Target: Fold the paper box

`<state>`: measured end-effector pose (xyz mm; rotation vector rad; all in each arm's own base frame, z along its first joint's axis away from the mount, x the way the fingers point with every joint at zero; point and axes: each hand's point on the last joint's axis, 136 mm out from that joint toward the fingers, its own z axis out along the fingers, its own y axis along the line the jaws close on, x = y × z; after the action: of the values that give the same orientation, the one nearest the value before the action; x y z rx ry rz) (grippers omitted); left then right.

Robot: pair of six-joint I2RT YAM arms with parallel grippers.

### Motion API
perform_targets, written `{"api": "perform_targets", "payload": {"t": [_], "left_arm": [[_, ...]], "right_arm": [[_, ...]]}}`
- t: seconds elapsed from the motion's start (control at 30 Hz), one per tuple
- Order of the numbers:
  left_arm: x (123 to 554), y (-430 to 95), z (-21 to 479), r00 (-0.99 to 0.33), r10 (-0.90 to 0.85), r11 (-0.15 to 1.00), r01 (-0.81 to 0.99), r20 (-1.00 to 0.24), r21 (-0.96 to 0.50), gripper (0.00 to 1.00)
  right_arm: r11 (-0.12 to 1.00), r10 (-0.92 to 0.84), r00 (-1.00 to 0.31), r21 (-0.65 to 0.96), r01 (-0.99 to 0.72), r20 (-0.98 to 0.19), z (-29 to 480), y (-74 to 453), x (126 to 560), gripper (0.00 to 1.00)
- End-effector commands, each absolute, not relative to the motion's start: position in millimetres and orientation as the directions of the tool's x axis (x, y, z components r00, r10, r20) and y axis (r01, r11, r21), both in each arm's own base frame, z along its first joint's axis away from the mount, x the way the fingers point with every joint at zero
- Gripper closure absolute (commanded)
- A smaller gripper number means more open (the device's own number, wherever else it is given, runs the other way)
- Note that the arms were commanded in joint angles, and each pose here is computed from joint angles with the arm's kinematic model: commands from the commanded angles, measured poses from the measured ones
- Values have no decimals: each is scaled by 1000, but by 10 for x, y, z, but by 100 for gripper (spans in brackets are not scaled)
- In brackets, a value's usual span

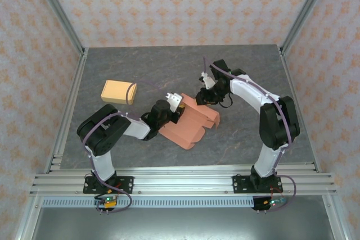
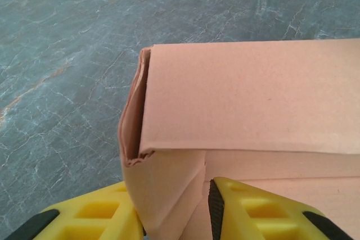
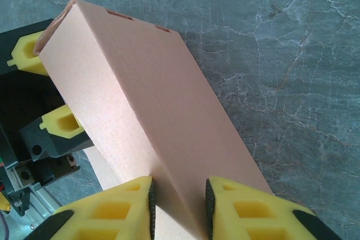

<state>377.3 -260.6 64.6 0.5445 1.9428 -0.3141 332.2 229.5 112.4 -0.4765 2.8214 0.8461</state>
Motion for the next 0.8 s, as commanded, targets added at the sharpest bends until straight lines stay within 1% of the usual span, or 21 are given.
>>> {"api": "perform_targets", "payload": {"t": [0.0,0.03,0.13,0.17,0.33,0.4,0.5,0.67,0.77], "left_arm": [[3915,-2666,803,-296,236,868,492,-925,65,62],[3939,-2682,784,-313,250,866,496,-916,67,61],[3947,-2660,765,-307,245,875,479,-919,73,61],[3951,-2635,763,-306,242,880,468,-921,76,62],[3928,-2731,679,-318,290,848,523,-903,88,91],[3911,-2758,615,-318,304,837,540,-898,93,96],[3898,-2747,578,-309,294,838,538,-905,89,100],[3911,-2729,608,-308,261,858,509,-915,74,100],[3897,-2734,611,-317,244,863,503,-917,55,100]], "right_arm": [[796,-266,-940,501,-340,-214,1025,2303,3253,72],[791,-272,-938,504,-346,-217,1036,2316,3246,72],[788,-282,-934,504,-355,-219,1050,2320,3237,71],[786,-286,-933,503,-359,-219,1054,2324,3233,71],[766,-292,-932,531,-362,-214,1078,2368,3202,71],[761,-290,-933,539,-361,-215,1086,2382,3198,71],[755,-290,-931,545,-365,-222,1117,2393,3194,71],[743,-256,-932,564,-359,-256,1184,2422,3192,70],[741,-229,-934,574,-350,-274,1174,2427,3181,66]]}}
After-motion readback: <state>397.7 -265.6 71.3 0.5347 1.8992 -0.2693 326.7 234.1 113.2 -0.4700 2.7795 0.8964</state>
